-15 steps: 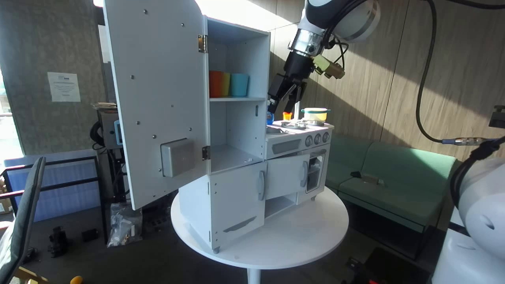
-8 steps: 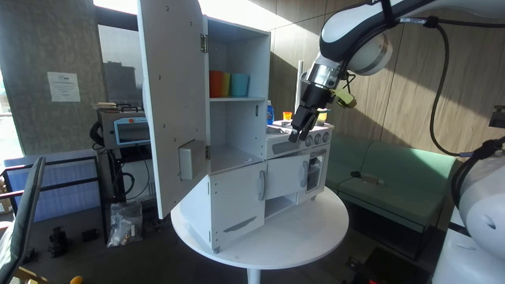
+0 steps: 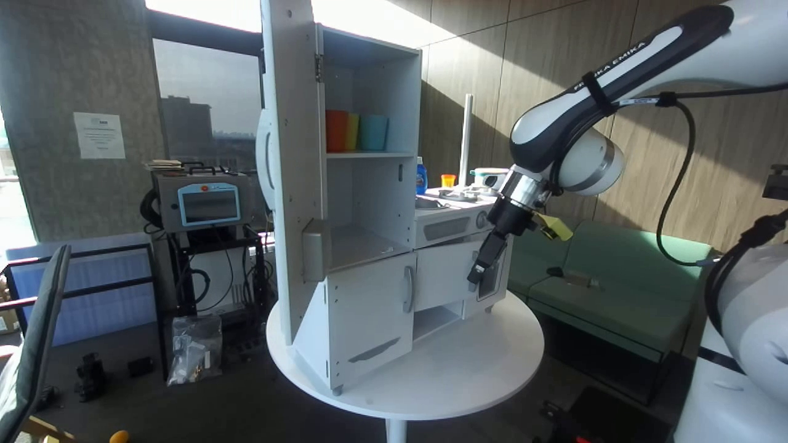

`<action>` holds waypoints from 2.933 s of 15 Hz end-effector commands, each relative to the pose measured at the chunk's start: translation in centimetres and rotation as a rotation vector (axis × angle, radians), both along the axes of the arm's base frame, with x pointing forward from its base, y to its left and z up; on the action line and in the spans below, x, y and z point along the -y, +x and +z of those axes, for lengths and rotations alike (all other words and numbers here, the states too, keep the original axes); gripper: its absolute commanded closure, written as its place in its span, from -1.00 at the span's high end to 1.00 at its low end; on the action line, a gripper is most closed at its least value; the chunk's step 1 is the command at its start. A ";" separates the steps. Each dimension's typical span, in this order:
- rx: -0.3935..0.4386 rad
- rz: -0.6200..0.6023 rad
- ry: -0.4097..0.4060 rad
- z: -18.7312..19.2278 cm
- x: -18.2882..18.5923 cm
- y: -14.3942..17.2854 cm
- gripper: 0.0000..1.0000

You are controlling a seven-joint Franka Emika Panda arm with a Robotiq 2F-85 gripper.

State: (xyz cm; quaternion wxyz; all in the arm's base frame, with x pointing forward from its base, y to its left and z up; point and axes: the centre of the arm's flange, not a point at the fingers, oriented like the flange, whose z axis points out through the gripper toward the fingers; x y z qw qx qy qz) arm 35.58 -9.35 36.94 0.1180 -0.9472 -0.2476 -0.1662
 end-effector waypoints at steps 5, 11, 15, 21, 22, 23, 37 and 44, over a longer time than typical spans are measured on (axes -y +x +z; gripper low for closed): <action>0.162 0.038 0.071 -6.1 -1.3 4.4 1.00; 0.265 0.065 0.063 -8.1 -2.1 6.7 1.00; 0.284 0.091 0.081 -9.2 -3.4 8.5 1.00; 0.339 0.058 0.033 -10.9 -2.3 12.5 1.00; 0.336 0.051 0.029 -11.2 -2.0 13.1 1.00; 0.332 0.045 0.025 -11.5 -1.8 13.5 1.00; 0.334 0.122 0.000 -14.0 -2.1 13.1 1.00; 0.435 0.155 0.022 -12.3 -2.1 12.2 1.00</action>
